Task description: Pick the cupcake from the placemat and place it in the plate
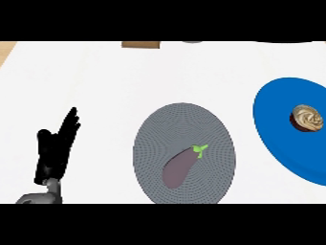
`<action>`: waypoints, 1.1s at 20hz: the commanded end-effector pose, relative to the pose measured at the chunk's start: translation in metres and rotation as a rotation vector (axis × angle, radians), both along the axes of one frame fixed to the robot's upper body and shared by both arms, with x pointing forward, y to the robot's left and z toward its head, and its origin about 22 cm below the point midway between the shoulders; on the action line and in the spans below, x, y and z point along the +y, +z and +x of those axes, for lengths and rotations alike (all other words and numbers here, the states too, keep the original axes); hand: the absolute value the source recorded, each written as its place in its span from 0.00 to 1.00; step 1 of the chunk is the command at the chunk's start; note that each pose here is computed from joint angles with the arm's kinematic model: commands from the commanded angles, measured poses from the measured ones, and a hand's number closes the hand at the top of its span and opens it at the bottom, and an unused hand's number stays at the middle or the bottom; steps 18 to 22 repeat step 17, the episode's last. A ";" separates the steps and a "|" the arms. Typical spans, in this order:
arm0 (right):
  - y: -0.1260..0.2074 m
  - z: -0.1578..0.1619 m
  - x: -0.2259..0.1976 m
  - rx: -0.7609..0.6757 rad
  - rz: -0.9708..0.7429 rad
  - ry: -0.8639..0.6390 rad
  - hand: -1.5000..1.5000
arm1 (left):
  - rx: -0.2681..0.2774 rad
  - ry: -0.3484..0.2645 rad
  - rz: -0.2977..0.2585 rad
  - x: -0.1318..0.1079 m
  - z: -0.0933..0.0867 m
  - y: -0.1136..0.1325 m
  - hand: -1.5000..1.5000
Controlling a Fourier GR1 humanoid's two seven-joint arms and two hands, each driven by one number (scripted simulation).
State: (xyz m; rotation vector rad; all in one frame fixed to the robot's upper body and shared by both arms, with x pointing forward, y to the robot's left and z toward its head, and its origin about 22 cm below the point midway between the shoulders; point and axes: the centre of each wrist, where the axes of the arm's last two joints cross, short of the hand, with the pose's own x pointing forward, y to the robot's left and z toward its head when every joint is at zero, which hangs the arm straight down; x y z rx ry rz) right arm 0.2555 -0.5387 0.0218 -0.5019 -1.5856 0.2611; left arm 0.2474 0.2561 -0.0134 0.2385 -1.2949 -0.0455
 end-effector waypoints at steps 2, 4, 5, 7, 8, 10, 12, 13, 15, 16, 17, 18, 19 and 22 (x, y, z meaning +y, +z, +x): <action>0.001 -0.003 -0.004 -0.058 0.028 -0.033 0.00 | -0.014 0.002 -0.004 -0.005 0.019 0.014 0.50; -0.007 -0.023 -0.013 -0.047 0.028 -0.024 0.00 | -0.011 -0.005 0.002 -0.018 0.003 -0.009 0.50; -0.006 -0.017 -0.009 -0.040 0.023 -0.069 0.00 | 0.000 -0.011 -0.007 -0.006 0.007 0.005 0.50; 0.007 -0.026 -0.023 -0.037 -0.001 -0.098 0.00 | -0.007 -0.003 -0.002 -0.005 -0.001 0.008 0.50; -0.005 -0.025 -0.015 -0.042 0.009 -0.135 0.00 | -0.014 -0.002 -0.004 -0.016 0.008 0.009 0.50; -0.003 -0.036 -0.023 -0.042 -0.018 -0.130 0.00 | -0.005 -0.006 -0.022 -0.005 -0.004 0.011 0.50; 0.001 -0.031 -0.023 -0.048 -0.017 -0.116 0.00 | 0.003 -0.009 -0.010 -0.010 0.013 0.007 0.50; 0.000 -0.032 -0.023 -0.041 -0.008 -0.138 0.00 | 0.004 -0.026 -0.006 -0.011 0.009 0.006 0.50; 0.006 -0.040 -0.031 -0.042 -0.015 -0.160 0.00 | 0.004 -0.014 -0.010 -0.019 0.007 0.018 0.50; 0.008 -0.029 -0.026 -0.029 -0.033 -0.147 0.00 | -0.001 -0.002 0.008 -0.005 -0.008 -0.003 0.50; 0.004 -0.033 -0.026 -0.018 -0.047 -0.159 0.00 | -0.011 -0.022 0.007 -0.013 -0.010 0.006 0.50; 0.004 -0.033 -0.026 -0.018 -0.047 -0.159 0.00 | -0.011 -0.022 0.007 -0.013 -0.010 0.006 0.50; 0.004 -0.033 -0.026 -0.018 -0.047 -0.159 0.00 | -0.011 -0.022 0.007 -0.013 -0.010 0.006 0.50; 0.004 -0.033 -0.026 -0.018 -0.047 -0.159 0.00 | -0.011 -0.022 0.007 -0.013 -0.010 0.006 0.50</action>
